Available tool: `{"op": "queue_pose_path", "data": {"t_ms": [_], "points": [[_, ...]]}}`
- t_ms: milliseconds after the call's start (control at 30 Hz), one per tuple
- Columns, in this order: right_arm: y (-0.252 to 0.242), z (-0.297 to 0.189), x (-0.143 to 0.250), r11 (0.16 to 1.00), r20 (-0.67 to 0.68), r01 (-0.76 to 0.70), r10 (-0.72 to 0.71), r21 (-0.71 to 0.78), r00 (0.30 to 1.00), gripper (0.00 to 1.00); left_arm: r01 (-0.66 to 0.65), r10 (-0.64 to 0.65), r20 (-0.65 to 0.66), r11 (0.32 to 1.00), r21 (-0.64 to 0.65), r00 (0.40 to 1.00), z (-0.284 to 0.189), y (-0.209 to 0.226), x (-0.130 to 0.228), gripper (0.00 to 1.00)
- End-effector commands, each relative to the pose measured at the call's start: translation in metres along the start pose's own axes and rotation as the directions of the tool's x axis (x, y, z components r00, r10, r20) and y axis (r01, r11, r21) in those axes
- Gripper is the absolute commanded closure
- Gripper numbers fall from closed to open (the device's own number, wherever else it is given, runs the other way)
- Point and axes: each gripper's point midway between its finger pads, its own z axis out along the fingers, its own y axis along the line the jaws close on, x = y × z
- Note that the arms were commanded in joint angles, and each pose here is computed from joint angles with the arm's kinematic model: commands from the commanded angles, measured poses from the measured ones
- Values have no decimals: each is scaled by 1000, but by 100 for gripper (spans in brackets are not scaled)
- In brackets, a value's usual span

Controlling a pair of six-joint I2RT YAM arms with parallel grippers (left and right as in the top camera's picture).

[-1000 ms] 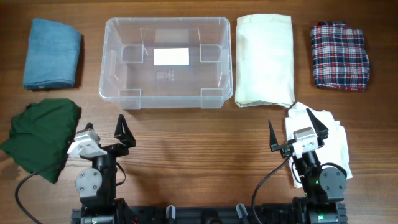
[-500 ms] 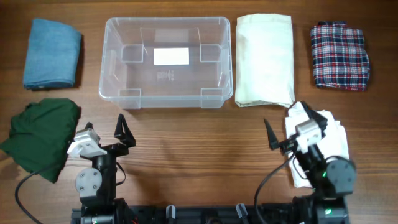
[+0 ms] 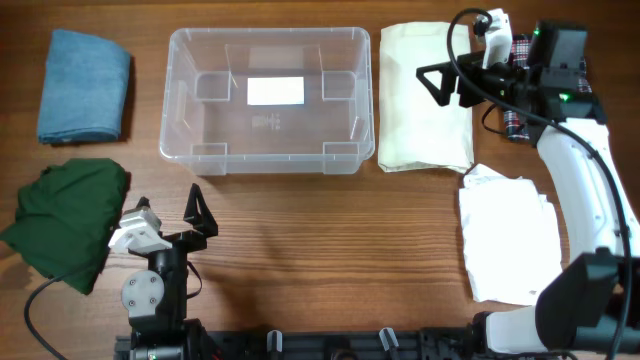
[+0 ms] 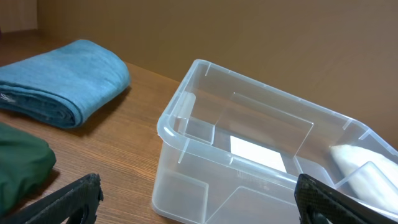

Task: Pack container
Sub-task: 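Reach the right gripper to the folded cream cloth and grasp it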

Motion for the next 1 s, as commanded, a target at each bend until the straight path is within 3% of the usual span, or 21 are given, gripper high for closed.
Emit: {"op": "queue_pose_path", "data": {"t_ms": [0, 100, 267, 433, 600, 967], "points": [[-23, -4, -15, 997, 46, -38, 35, 73, 998, 0, -17, 17, 5, 1000, -4, 1000, 0, 1, 1, 0], [-55, -16, -18, 980, 70, -61, 48, 188, 996, 0, -17, 17, 5, 1000, -4, 1000, 0, 1, 1, 0], [-100, -17, 2, 961, 56, -129, 119, 243, 991, 0, -17, 17, 5, 1000, -4, 1000, 0, 1, 1, 0], [-133, 13, 49, 957, -28, -227, 235, 183, 972, 0, -17, 17, 5, 1000, -4, 1000, 0, 1, 1, 0], [-143, 42, 86, 966, -106, -227, 240, 122, 965, 0, -17, 17, 5, 1000, -4, 1000, 0, 1, 1, 0], [-150, 46, 98, 970, -136, -199, 218, 140, 966, 0, -17, 17, 5, 1000, -4, 1000, 0, 1, 1, 0]]}}
